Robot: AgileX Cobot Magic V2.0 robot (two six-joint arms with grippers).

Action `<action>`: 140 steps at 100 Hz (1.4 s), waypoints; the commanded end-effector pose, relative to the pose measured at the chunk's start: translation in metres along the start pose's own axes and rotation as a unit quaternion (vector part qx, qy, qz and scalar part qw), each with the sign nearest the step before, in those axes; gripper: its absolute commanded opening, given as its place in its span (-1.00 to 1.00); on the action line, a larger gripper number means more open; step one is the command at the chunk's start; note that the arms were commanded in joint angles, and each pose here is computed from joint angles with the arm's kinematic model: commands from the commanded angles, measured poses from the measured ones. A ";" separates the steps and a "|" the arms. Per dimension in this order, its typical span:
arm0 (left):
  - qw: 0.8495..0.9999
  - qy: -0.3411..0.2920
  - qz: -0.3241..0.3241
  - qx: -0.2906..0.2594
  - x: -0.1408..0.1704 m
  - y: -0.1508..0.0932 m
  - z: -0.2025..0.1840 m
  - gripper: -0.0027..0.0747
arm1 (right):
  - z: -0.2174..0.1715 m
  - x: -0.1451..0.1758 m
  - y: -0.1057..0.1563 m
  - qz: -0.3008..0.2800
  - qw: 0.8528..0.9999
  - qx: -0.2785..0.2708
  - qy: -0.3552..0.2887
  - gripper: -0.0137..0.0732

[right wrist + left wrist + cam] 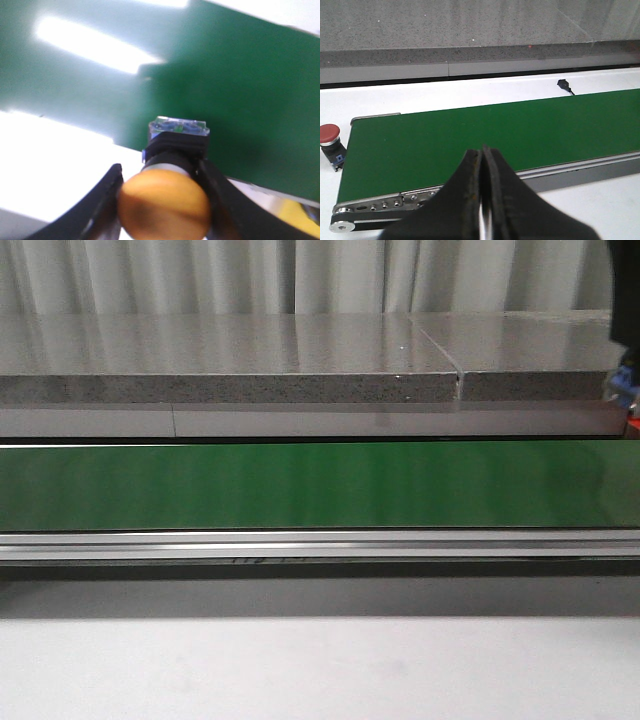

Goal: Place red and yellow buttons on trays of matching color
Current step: 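Grasp the yellow button with the right gripper and lift it, then lower the yellow button into the yellow tray and open the right gripper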

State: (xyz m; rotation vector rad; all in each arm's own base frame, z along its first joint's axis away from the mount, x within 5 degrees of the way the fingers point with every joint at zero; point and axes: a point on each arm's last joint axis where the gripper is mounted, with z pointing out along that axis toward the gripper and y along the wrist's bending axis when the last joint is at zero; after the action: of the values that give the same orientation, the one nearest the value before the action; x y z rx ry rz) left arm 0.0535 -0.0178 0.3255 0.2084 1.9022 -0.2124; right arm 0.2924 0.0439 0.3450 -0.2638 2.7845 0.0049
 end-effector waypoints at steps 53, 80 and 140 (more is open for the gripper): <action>0.999 -0.047 -0.009 0.005 -0.014 -0.001 -0.003 -0.99 | -0.066 0.068 -0.180 0.375 0.903 0.168 -0.129 -0.65; 0.999 -0.047 -0.009 0.005 -0.014 -0.001 -0.003 -0.99 | -0.046 0.083 -0.213 0.444 0.869 0.181 -0.121 -0.65; 0.999 -0.047 -0.009 0.005 -0.014 -0.001 -0.003 -0.99 | 0.061 0.080 -0.256 0.473 0.869 0.142 -0.013 -0.65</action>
State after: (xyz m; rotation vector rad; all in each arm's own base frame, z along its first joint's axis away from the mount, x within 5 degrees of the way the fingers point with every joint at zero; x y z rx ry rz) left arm 0.0535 -0.0178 0.3255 0.2084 1.9022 -0.2124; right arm 0.2839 -0.2154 0.2574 1.1633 2.6016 -0.1497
